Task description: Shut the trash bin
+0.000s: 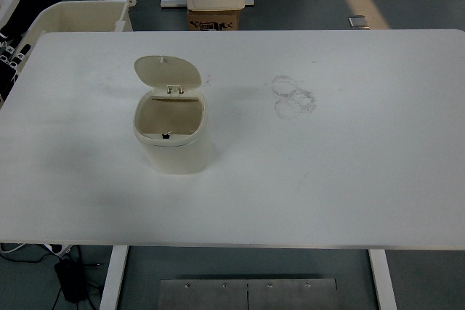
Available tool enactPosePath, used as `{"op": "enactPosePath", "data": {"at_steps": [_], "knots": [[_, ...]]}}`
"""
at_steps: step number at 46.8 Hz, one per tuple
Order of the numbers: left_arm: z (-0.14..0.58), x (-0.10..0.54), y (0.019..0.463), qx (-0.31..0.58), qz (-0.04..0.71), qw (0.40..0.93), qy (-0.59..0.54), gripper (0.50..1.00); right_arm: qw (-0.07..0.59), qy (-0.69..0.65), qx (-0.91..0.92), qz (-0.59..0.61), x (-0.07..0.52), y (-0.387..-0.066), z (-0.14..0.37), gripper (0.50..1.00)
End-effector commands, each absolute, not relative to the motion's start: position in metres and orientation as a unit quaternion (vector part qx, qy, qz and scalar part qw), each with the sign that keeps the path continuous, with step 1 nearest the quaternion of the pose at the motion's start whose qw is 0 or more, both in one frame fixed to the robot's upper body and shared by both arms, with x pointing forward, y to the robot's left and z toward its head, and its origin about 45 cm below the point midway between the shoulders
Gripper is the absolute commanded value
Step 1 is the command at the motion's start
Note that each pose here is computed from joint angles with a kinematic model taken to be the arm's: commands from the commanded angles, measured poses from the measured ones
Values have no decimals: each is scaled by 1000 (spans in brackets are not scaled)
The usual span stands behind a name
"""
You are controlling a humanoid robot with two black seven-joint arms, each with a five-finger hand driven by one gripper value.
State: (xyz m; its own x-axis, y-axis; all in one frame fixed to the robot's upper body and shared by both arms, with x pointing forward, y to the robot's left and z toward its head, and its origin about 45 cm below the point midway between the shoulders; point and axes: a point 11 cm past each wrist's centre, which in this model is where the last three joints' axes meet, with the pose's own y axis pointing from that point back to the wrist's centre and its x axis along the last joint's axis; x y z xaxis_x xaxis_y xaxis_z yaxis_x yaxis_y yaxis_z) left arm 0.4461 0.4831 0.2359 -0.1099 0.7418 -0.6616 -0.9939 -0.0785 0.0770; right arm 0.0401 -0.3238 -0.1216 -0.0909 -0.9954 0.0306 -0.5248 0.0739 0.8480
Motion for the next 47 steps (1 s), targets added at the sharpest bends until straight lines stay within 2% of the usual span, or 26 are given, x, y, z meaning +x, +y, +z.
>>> {"op": "enactPosePath", "data": {"at_steps": [1, 47], "knots": [[236, 446, 483, -235, 695, 625, 267, 1000, 337, -651, 584, -349, 40, -324, -122, 991], [222, 449, 466, -233, 688, 625, 284, 1000, 337, -651, 584, -350, 39, -324, -122, 991]]}}
